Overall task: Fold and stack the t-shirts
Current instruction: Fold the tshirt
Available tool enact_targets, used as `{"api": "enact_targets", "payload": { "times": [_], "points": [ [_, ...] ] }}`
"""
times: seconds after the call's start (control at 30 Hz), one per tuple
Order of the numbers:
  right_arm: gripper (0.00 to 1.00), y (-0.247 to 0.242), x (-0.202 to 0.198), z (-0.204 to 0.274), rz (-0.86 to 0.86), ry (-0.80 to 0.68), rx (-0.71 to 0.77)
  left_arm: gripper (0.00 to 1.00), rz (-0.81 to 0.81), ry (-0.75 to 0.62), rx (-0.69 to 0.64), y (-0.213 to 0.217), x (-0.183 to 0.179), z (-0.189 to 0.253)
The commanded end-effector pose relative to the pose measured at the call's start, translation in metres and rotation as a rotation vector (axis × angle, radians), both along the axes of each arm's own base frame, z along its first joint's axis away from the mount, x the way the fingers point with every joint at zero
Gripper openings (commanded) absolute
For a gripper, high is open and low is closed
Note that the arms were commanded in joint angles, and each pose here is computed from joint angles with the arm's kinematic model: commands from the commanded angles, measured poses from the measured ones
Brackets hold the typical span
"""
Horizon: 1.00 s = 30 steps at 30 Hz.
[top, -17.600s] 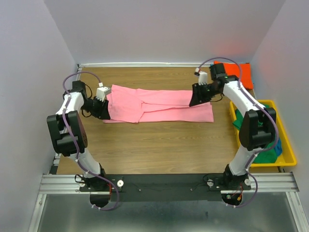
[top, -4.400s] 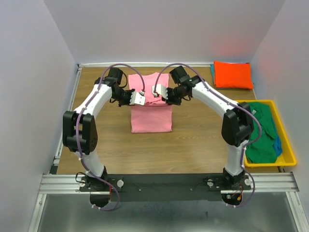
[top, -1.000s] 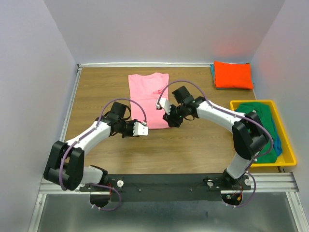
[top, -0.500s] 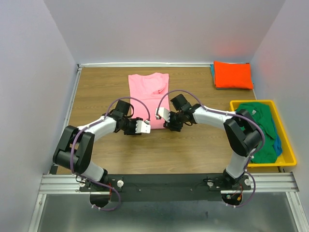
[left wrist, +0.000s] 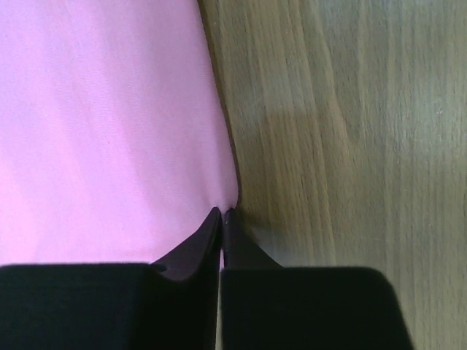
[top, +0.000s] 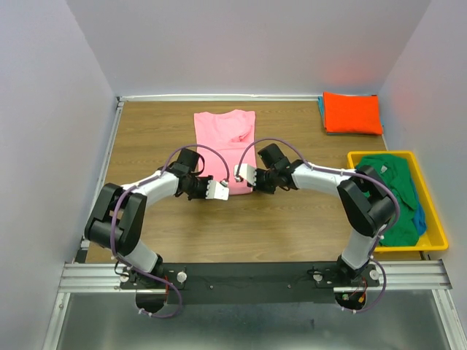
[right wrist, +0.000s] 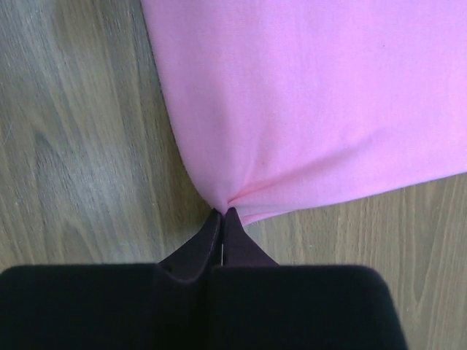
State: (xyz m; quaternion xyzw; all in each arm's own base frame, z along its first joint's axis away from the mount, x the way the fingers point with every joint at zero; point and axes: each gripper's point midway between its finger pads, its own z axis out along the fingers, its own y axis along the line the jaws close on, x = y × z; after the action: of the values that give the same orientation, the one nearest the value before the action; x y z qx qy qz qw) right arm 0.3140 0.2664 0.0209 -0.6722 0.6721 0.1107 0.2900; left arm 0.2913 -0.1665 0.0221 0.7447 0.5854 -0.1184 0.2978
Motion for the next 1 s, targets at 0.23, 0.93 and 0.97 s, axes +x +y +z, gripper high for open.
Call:
{"api": "enact_targets", "payload": {
  "times": [0.23,0.93,0.97],
  "points": [
    [0.01,-0.001,0.009,0.063,-0.096,-0.022,0.066,0.0,0.061,0.024,-0.04,0.009,0.022,0.059],
    [0.0,-0.026,-0.005,0.178,-0.146,0.075,0.128,0.0,0.08,-0.075,-0.107,0.02,0.012,0.184],
    [0.0,-0.03,-0.024,0.179,-0.126,0.09,0.118,0.0,0.07,-0.059,-0.117,0.02,-0.002,0.189]
  ]
}}
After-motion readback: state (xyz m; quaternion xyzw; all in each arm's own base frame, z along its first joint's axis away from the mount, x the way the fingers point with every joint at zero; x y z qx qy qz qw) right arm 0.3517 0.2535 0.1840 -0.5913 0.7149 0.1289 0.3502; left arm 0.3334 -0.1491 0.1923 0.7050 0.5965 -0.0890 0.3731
